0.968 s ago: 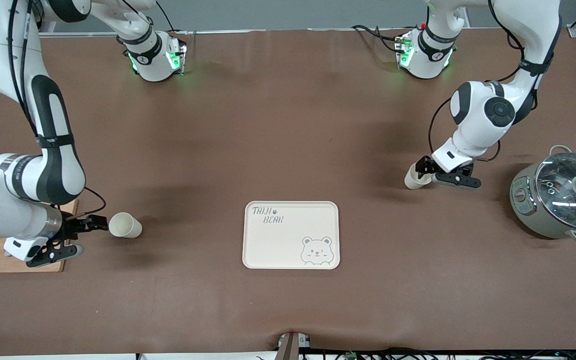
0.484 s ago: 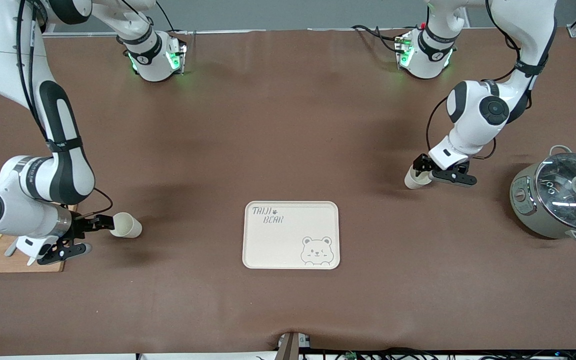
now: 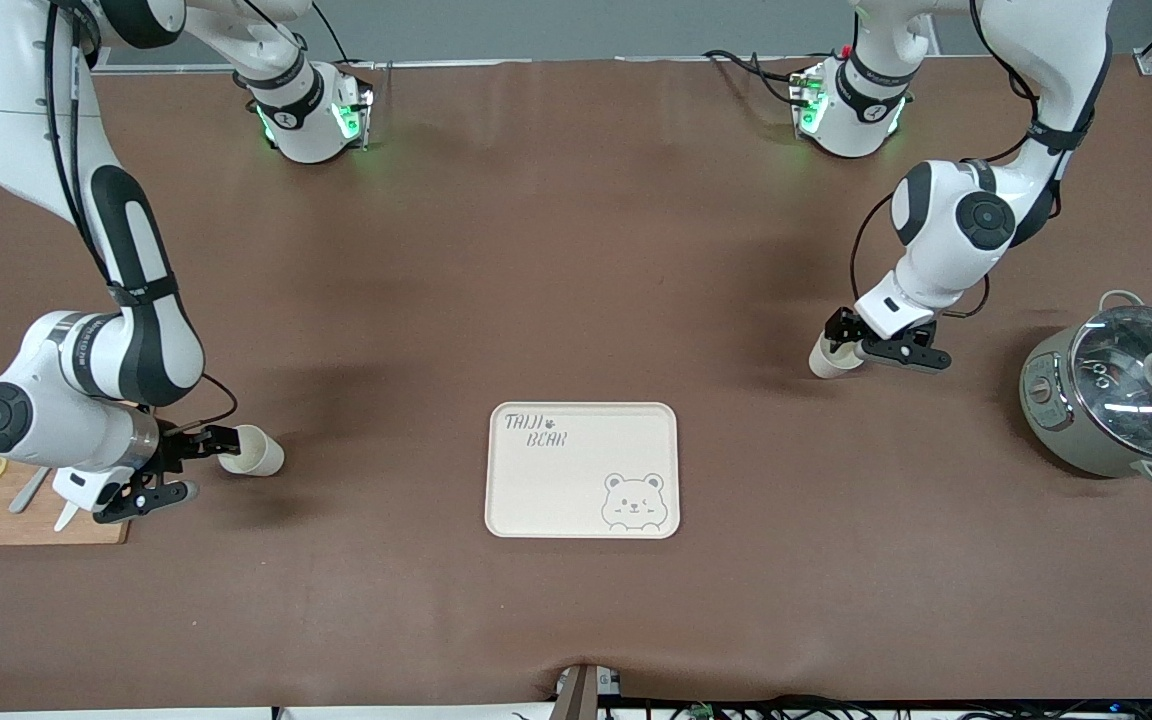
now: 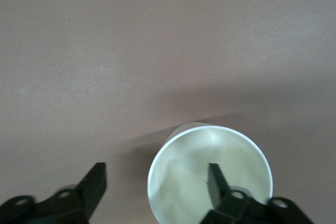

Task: Place white IKEA cup upright on tray with both arms
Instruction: 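Lower both grippers around the white paper cups and close them, then lift the cup with the left gripper and carry it toward the tray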

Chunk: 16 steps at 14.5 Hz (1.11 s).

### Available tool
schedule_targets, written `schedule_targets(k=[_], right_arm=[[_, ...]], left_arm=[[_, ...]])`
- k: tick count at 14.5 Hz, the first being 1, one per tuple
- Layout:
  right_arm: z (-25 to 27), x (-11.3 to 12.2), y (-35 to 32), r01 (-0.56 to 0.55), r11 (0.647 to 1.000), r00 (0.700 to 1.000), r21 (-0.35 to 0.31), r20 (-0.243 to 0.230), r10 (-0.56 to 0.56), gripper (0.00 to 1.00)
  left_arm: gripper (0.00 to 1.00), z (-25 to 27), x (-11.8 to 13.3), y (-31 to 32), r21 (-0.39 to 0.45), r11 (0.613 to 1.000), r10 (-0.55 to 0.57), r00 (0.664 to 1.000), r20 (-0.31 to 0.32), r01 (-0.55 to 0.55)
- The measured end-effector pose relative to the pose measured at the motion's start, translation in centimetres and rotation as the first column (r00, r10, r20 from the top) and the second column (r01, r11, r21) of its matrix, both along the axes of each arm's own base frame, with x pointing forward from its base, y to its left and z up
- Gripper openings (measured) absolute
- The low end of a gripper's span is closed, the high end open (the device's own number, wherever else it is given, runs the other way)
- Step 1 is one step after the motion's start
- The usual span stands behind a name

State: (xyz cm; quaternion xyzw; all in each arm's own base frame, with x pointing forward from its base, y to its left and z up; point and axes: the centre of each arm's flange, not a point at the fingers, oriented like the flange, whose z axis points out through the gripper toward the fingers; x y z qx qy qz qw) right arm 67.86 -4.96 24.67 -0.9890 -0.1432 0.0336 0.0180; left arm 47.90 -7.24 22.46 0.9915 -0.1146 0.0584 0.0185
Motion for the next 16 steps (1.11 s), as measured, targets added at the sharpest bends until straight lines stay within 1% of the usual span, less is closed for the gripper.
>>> schedule_targets(k=[1,3,4,7,8,10,12,13,14,16], right_arm=[[-0.1,0.0,0.1,-0.001,1.000,1.000,0.001,-0.001,0.001,1.00],[-0.2,-0.1,0.2,-0.003,1.000,1.000,0.002,-0.004,0.003,1.00],[-0.3,-0.2,0.3,-0.005,1.000,1.000,0.003,-0.005,0.005,1.00],[-0.8,-0.3,0.4,-0.006,1.000,1.000,0.005,-0.010,0.006,1.00],[-1.0,-0.3,0.5,-0.007,1.000,1.000,0.004,-0.008,0.007,1.00],[-1.7,-0.5,0.6,-0.007,1.000,1.000,0.003,0.001,0.007,1.00],[-2.3,-0.8,0.7,-0.008,1.000,1.000,0.003,0.004,0.008,1.00],[-2.5,-0.9,0.8,-0.009,1.000,1.000,0.003,0.004,0.009,1.00],[-2.6,-0.9,0.9,-0.010,1.000,1.000,0.004,0.005,0.010,1.00],[-2.8,-1.0,0.9,-0.010,1.000,1.000,0.003,0.013,0.010,1.00]], left_arm=[[0.69,0.0,0.0,0.0,0.000,1.000,0.000,1.000,0.000,0.000],[0.49,0.0,0.0,0.0,0.000,1.000,0.000,1.000,0.000,0.000],[0.35,0.0,0.0,0.0,0.000,1.000,0.001,1.000,0.000,-0.001],[0.06,0.0,0.0,0.0,-0.001,1.000,0.002,1.000,0.001,-0.002],[0.04,0.2,0.1,-0.3,-0.003,1.000,0.000,1.000,0.005,0.000],[0.04,0.5,0.7,-0.9,-0.007,1.000,-0.004,1.000,0.017,0.004],[0.04,1.7,1.9,-2.2,-0.025,0.999,0.026,0.999,0.044,-0.025],[0.04,2.5,2.8,-3.4,-0.038,0.998,0.051,0.998,0.048,-0.050],[0.04,3.6,3.7,-4.9,-0.049,0.996,0.079,0.997,0.027,-0.078],[0.04,6.3,5.6,-8.4,-0.057,0.990,0.130,0.991,-0.040,-0.132]])
